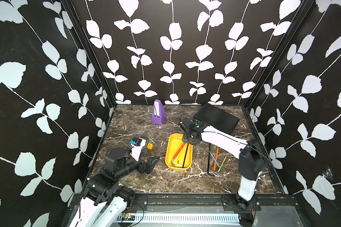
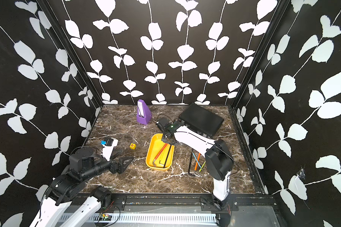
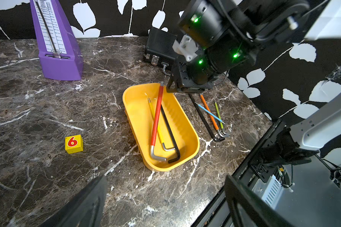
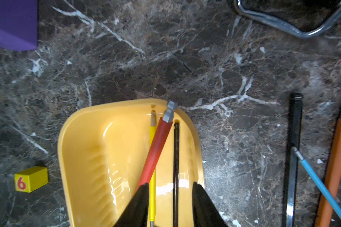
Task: Put the hex key on the desktop into the storage box
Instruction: Place the Allen key in the storage box, then pick up the Allen key from the storage box.
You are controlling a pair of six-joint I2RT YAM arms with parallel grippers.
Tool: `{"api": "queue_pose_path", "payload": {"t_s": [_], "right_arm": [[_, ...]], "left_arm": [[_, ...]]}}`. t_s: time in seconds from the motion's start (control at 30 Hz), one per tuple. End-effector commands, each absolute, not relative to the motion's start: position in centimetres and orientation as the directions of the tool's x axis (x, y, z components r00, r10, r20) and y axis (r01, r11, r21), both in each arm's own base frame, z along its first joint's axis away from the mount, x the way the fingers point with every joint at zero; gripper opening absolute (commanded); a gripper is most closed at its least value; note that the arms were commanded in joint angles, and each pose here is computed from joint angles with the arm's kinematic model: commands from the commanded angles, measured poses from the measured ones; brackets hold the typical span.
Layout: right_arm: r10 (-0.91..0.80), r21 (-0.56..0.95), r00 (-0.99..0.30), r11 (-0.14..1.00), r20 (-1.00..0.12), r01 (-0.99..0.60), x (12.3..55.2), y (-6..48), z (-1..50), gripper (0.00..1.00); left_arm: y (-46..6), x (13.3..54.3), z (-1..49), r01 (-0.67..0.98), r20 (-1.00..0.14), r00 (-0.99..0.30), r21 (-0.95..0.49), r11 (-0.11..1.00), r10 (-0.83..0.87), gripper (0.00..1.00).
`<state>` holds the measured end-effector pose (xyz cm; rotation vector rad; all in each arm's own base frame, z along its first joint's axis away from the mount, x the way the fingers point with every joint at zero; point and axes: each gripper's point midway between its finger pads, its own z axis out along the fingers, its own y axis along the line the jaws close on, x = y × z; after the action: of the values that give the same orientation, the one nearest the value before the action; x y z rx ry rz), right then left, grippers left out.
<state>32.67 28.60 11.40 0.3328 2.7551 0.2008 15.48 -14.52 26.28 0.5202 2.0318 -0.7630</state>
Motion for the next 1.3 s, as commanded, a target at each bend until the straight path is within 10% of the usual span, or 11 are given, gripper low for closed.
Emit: {"api": "queue_pose_path", "payload": {"t_s": [0.0, 0.6, 0.97, 1.27], "right_arm": [[0.27, 0.198, -0.901, 0.957, -0.341, 0.212, 33.7, 30.1, 12.1, 0.4], [0.323, 0.121, -0.923, 0.945, -0.209, 0.304, 33.3, 31.1, 6.6, 0.34], [0.378, 0.188, -0.906, 0.92, -0.188, 0.345, 33.8, 32.1, 7.4, 0.01], [0.428, 0.291, -0.885, 0.883, -0.181, 0.368, 33.9, 33.0, 10.8, 0.0]], "left_arm": [[-14.7, 15.7, 26.1, 0.615, -0.848, -0.525, -0.317, 0.722, 0.075, 0.94], [-14.7, 15.7, 26.1, 0.614, -0.848, -0.525, -0.317, 0.723, 0.074, 0.94], [-14.7, 15.7, 26.1, 0.614, -0.848, -0.525, -0.318, 0.722, 0.074, 0.94], [-14.6, 15.7, 26.2, 0.613, -0.849, -0.523, -0.316, 0.724, 0.072, 0.94]]}}
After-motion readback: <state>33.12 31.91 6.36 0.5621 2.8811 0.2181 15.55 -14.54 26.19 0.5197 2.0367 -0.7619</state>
